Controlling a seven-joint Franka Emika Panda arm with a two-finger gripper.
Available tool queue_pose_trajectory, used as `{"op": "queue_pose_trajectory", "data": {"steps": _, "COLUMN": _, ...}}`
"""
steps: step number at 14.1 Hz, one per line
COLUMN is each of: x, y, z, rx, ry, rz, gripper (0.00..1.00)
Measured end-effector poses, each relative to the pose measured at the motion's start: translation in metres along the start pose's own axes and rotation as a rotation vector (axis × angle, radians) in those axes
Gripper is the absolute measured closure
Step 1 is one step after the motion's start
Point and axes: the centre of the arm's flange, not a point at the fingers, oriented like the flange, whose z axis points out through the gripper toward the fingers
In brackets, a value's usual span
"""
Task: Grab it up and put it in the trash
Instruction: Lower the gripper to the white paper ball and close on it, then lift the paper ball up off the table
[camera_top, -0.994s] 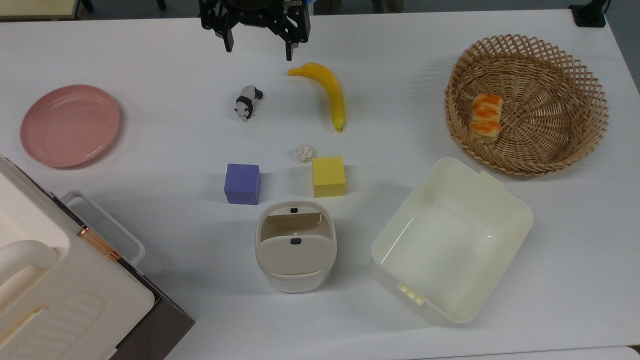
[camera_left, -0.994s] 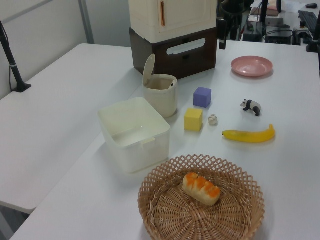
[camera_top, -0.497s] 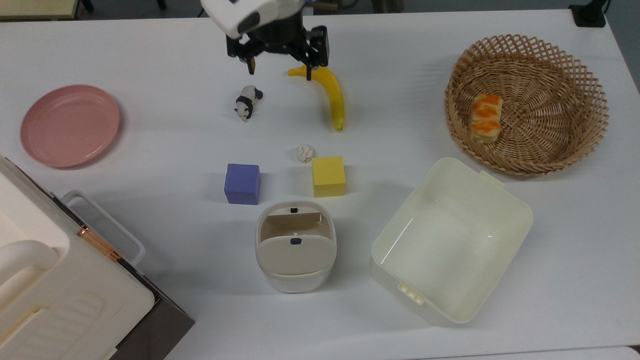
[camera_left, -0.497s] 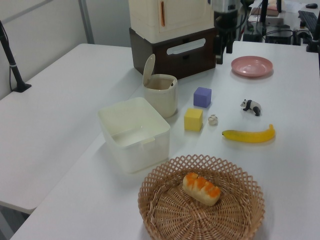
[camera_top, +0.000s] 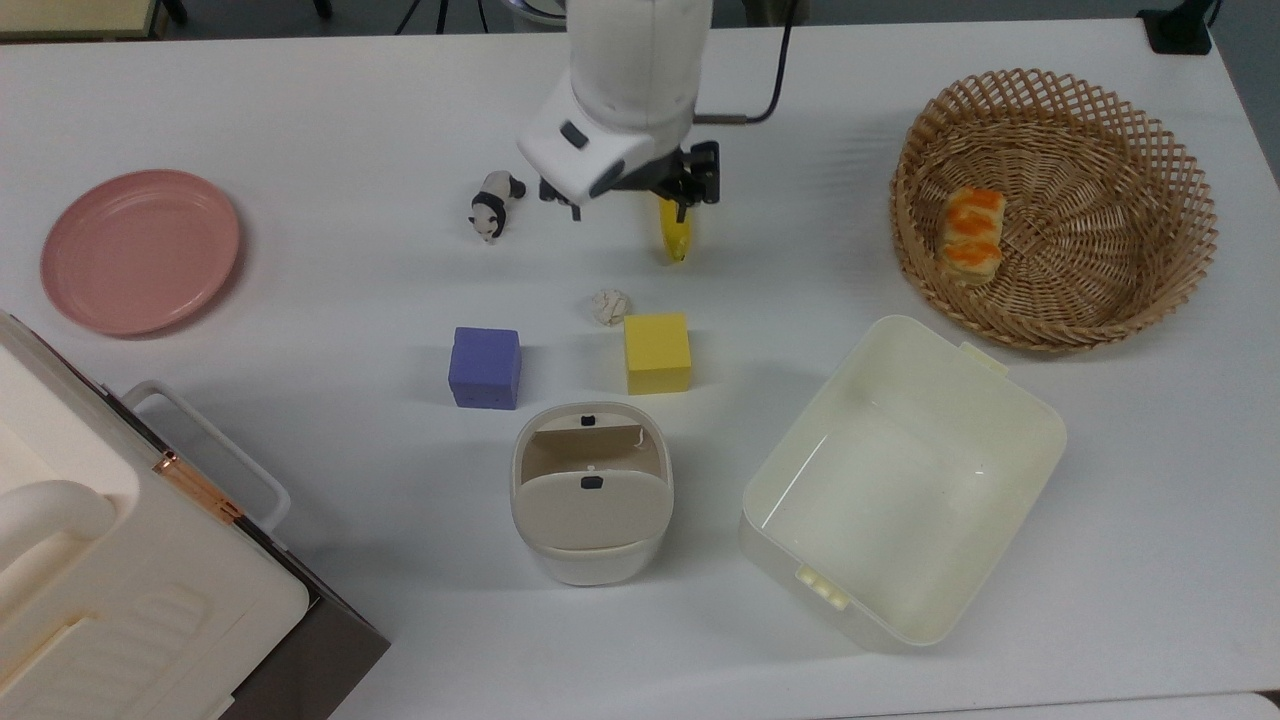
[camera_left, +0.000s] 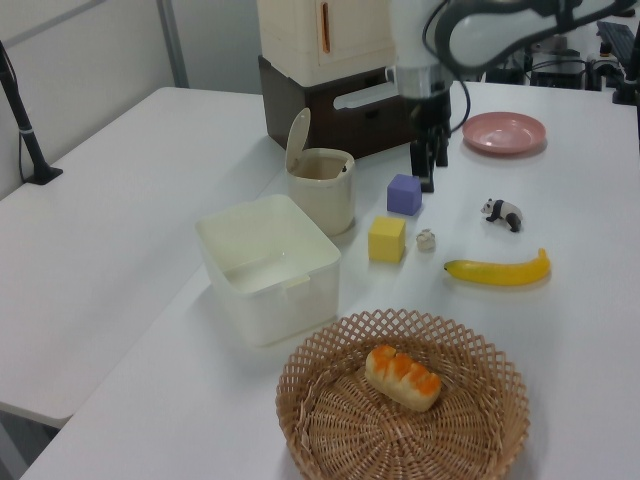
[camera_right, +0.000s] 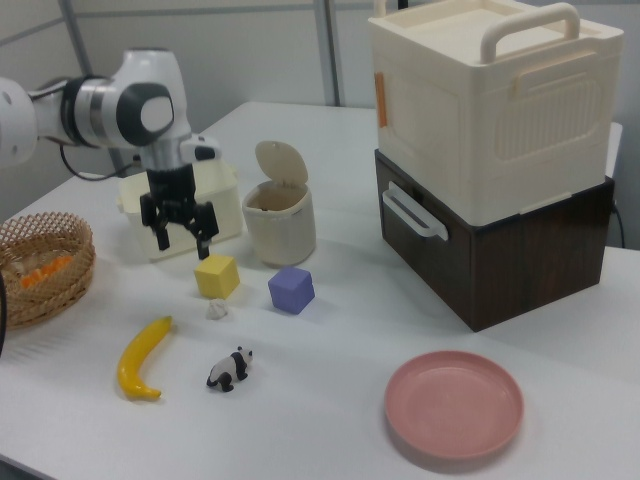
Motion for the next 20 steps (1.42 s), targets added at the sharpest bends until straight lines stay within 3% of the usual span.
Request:
{"op": "queue_pose_trajectory", "data": {"steps": 2, "x": 0.003, "y": -0.015, "z": 0.033, "rx": -0.008, "ry": -0.036, "rz": -0.022, "gripper": 0.0}}
{"op": "queue_pose_trajectory", "data": {"steps": 5, "x": 0.01, "y": -0.02, "z": 0.056, "rx": -0.005, "ry": -0.017, "rz": -0.026, "gripper": 0.0}}
{"op": "queue_pose_trajectory", "data": {"steps": 14, "x": 0.035, "y": 0.01, "z": 0.11, "rx": -0.024, "ry": -0.002, "rz": 0.013, "gripper": 0.0}}
{"op": "queue_pose_trajectory", "data": {"steps": 20, "x": 0.041, "y": 0.009, "z": 0.132, "rx": -0.027, "ry": -0.009, "rz": 0.01, "gripper": 0.13}}
